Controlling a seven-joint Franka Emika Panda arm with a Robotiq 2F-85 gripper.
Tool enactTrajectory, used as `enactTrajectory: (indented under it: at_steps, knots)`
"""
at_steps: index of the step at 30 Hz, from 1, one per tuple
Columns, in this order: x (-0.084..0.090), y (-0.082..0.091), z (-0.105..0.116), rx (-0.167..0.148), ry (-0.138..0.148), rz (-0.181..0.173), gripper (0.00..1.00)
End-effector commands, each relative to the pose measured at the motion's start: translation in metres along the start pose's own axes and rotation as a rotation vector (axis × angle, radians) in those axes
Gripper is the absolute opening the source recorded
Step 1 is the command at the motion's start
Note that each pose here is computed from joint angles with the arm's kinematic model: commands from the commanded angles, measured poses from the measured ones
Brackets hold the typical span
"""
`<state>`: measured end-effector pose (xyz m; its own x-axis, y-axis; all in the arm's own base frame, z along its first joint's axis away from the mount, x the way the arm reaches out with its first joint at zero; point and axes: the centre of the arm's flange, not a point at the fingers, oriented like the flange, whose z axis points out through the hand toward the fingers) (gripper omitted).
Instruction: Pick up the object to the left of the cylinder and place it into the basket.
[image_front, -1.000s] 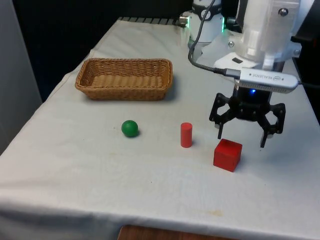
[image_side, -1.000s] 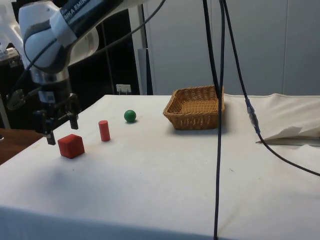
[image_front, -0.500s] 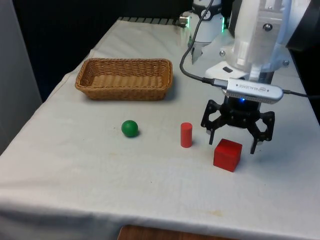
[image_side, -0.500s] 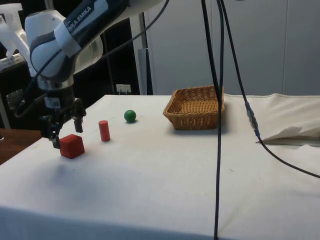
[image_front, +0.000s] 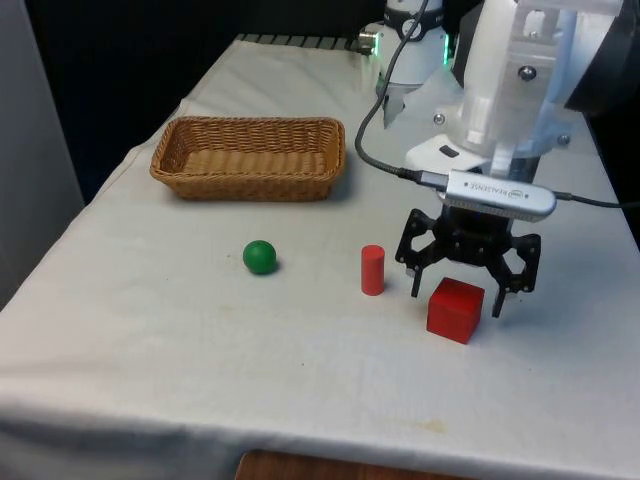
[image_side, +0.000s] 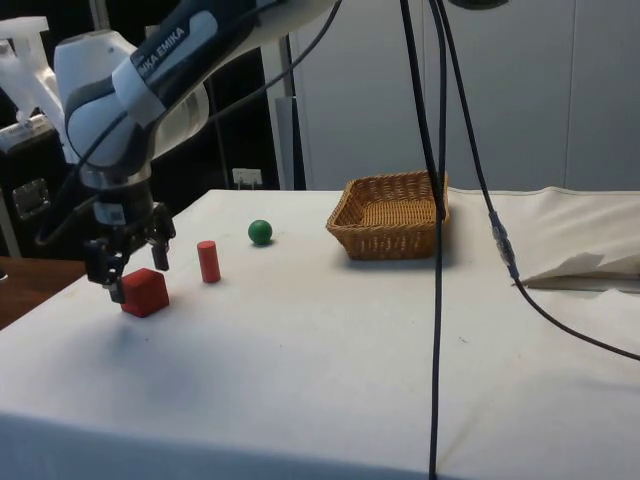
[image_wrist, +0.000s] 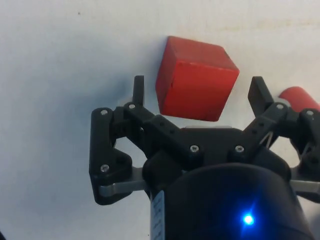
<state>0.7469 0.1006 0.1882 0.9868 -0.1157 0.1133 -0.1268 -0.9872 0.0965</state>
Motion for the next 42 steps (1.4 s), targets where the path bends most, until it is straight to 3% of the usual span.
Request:
enactTrajectory:
  at_steps: [1,6,10,11,12,14,25,32,33,42]
  knots:
    - [0.002,0.002,0.004,0.006,0.002,0.005,1.00]
    - [0.002,0.006,0.007,0.003,0.005,0.009,0.97]
    - [0.003,0.007,0.008,0.002,0.007,0.011,0.58]
    - [0.003,0.008,0.008,0.002,0.007,0.012,0.46]
    - [0.003,0.008,0.009,0.001,0.007,0.011,0.25]
    - [0.003,0.009,0.010,0.001,0.007,0.012,0.03]
    - [0.002,0.009,0.007,-0.006,0.007,0.010,0.03]
    - [0.010,0.014,-0.027,-0.003,0.009,0.017,0.03]
    - [0.011,0.014,-0.023,-0.001,0.009,0.017,0.03]
    - [0.015,0.019,-0.057,0.001,0.010,0.022,0.03]
